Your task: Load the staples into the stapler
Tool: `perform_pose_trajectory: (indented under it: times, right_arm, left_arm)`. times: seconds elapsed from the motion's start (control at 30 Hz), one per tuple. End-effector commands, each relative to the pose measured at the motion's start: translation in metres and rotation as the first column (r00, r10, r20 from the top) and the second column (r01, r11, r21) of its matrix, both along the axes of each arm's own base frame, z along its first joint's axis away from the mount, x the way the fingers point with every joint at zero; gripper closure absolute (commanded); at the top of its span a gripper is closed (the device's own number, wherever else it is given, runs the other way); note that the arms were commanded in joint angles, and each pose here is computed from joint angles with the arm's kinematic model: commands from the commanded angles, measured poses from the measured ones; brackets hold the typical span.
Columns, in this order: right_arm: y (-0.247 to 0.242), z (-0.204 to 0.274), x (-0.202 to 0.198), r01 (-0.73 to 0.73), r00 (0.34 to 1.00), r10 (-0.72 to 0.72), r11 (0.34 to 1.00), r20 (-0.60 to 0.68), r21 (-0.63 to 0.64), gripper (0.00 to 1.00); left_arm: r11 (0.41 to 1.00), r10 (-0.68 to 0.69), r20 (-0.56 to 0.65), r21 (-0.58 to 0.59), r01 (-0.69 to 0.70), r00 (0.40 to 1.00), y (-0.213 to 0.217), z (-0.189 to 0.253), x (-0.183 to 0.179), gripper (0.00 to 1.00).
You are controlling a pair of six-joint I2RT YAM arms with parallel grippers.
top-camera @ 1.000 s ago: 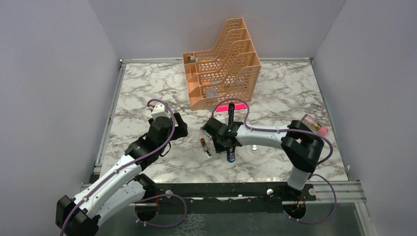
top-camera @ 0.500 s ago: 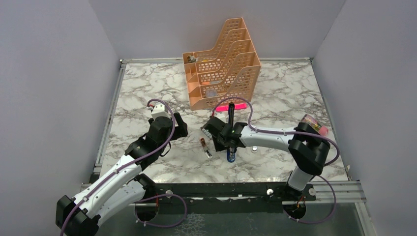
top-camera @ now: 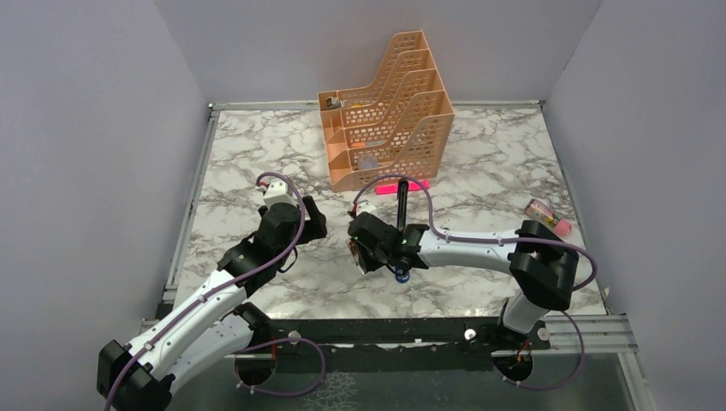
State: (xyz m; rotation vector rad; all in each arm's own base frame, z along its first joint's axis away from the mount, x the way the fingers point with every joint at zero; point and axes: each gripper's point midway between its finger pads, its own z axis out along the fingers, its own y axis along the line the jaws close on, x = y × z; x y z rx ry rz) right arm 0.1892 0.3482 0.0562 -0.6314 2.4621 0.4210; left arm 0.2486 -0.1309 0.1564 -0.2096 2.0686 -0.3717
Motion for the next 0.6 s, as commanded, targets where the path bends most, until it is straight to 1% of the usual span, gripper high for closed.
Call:
perform_pose_trajectory:
  times: [0.0,0.57]
  right_arm:
    - [0.016,0.001,-0.002,-0.068,0.997,0.067,0.997,0.038,0.021,0.79]
    - [0.014,-0.012,0.002,-0.07,0.996,0.071,0.997,0.052,-0.019,0.79]
  left_arm:
    - [1.0,-0.002,0.013,0.001,0.002,1.0,0.0,0.002,0.002,0.18]
    - [1.0,0.0,0.008,0.006,0.0,1.0,0.001,0.0,0.002,0.18]
